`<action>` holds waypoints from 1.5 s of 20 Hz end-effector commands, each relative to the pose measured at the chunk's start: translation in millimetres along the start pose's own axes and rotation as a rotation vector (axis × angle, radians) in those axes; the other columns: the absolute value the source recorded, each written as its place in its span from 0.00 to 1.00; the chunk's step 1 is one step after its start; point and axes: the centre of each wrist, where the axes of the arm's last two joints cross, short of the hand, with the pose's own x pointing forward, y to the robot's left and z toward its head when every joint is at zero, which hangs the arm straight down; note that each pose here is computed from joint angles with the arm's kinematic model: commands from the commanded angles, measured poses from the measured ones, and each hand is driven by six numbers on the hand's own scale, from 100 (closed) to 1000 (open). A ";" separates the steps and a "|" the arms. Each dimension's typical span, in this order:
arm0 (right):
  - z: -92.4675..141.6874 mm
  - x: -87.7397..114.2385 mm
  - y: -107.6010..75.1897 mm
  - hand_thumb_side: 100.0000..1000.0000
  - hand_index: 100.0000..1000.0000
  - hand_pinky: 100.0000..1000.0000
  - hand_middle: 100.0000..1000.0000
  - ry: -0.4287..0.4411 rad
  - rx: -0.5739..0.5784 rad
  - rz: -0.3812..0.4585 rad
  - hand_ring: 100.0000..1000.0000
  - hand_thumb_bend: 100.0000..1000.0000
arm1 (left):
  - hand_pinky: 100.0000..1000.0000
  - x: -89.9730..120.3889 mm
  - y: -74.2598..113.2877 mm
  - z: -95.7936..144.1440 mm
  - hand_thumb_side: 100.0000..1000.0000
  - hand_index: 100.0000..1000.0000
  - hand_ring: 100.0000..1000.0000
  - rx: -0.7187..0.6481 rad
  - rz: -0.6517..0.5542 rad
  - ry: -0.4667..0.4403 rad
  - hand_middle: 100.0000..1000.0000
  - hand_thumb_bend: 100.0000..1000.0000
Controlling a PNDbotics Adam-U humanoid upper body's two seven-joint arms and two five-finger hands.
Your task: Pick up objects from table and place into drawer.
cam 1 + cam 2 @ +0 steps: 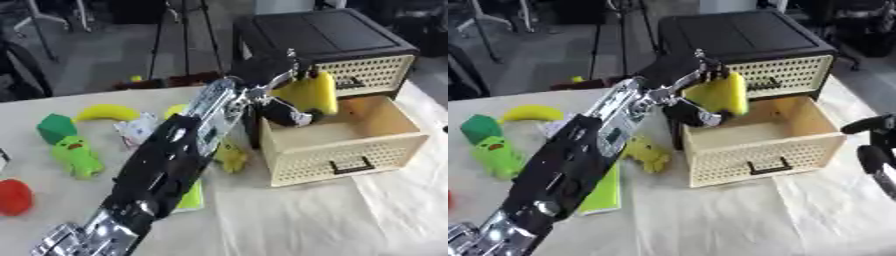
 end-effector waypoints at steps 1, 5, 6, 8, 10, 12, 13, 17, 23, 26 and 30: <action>-5.5 6.0 -9.2 0.69 0.71 0.00 0.18 -0.030 -0.001 0.024 0.06 0.07 | 0.57 4.3 10.7 -3.2 0.41 0.72 0.58 0.063 -0.069 -0.025 0.58 0.94; -4.4 5.5 -9.0 0.69 0.71 0.00 0.18 -0.026 -0.002 0.023 0.06 0.06 | 0.58 3.1 7.9 -1.9 0.40 0.72 0.60 0.087 -0.137 -0.012 0.60 0.92; -4.2 5.4 -8.8 0.69 0.71 0.00 0.18 -0.025 -0.002 0.023 0.06 0.06 | 0.59 2.4 7.3 -1.6 0.40 0.72 0.60 0.091 -0.154 -0.005 0.60 0.93; -4.0 5.2 -8.7 0.69 0.71 0.00 0.18 -0.024 -0.002 0.023 0.06 0.06 | 0.59 1.2 5.4 -1.3 0.40 0.72 0.60 0.096 -0.169 0.006 0.61 0.92; -3.3 4.9 -8.9 0.69 0.71 0.00 0.18 -0.021 -0.003 0.024 0.06 0.06 | 0.58 0.2 6.6 -0.3 0.41 0.72 0.60 0.120 -0.158 0.011 0.60 0.92; -2.1 4.1 -9.3 0.69 0.71 0.00 0.18 -0.014 -0.003 0.027 0.06 0.06 | 0.57 -0.6 16.5 1.9 0.43 0.71 0.57 0.166 -0.124 0.002 0.57 0.91; -1.4 3.4 -9.4 0.69 0.71 0.00 0.18 -0.010 -0.001 0.027 0.06 0.05 | 0.56 -1.5 24.5 4.4 0.44 0.70 0.56 0.195 -0.092 -0.006 0.56 0.90; 0.0 1.2 -9.8 0.72 0.66 0.00 0.19 -0.001 0.031 0.037 0.06 0.01 | 0.54 -7.2 64.5 28.4 0.52 0.68 0.52 0.316 0.106 -0.022 0.51 0.76; -6.5 0.6 -5.9 0.82 0.60 0.00 0.28 -0.011 0.144 0.055 0.15 0.00 | 0.54 -21.9 111.1 92.5 0.64 0.67 0.52 0.379 0.280 0.009 0.51 0.64; -7.1 -4.5 -2.3 0.86 0.61 0.09 0.38 0.012 0.211 0.055 0.24 0.00 | 0.54 -32.5 122.8 124.1 0.66 0.68 0.52 0.390 0.281 0.076 0.51 0.62; -6.6 -14.6 2.0 0.90 0.65 0.15 0.49 0.058 0.293 0.060 0.33 0.00 | 0.54 -44.6 128.7 158.3 0.68 0.68 0.52 0.398 0.261 0.175 0.51 0.62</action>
